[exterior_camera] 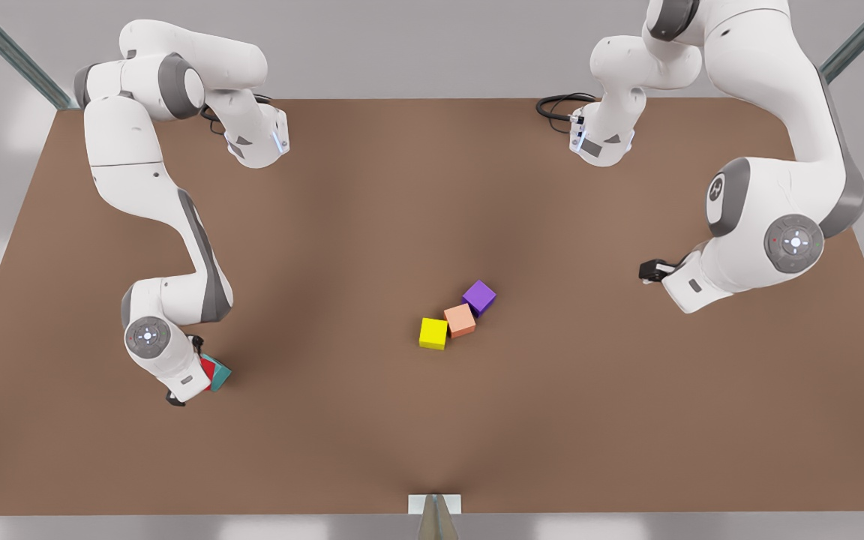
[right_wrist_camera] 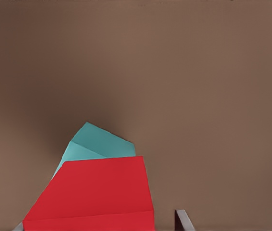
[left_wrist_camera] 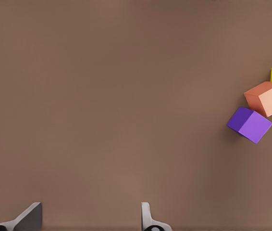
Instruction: Pick up red wooden cube and pass to hand red wooden cube and place in blue wooden cube
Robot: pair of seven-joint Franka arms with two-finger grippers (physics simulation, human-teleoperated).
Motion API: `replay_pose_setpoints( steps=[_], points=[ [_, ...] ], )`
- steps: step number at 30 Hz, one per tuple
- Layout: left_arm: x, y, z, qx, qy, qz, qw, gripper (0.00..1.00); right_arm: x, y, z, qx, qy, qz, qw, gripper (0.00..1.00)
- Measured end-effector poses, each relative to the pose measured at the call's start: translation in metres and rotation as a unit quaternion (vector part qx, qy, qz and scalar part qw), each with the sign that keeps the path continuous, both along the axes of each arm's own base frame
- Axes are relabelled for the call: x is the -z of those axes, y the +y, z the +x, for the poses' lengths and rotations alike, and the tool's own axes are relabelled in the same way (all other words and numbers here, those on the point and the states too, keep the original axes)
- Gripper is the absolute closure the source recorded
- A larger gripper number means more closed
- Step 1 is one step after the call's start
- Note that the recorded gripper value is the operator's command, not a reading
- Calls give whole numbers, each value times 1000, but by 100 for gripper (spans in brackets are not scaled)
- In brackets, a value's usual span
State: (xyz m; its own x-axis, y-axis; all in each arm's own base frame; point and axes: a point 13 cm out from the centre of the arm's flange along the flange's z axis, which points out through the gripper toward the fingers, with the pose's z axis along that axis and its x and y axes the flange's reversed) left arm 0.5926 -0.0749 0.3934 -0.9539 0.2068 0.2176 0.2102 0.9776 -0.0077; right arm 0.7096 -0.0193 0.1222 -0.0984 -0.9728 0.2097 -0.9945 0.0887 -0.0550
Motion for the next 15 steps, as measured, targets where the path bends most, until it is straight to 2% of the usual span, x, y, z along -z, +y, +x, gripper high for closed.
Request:
replay_pose_setpoints(
  steps=[7, 15],
  points=[
    [2, 0, 0, -2, 1, 0, 1000, 0, -19, 3, -3, 23, -1, 8, 1000, 0],
    [2, 0, 0, -3, 2, 1, 1000, 0, -50, 16, -25, 67, 37, 47, 996, 0]
  ],
)
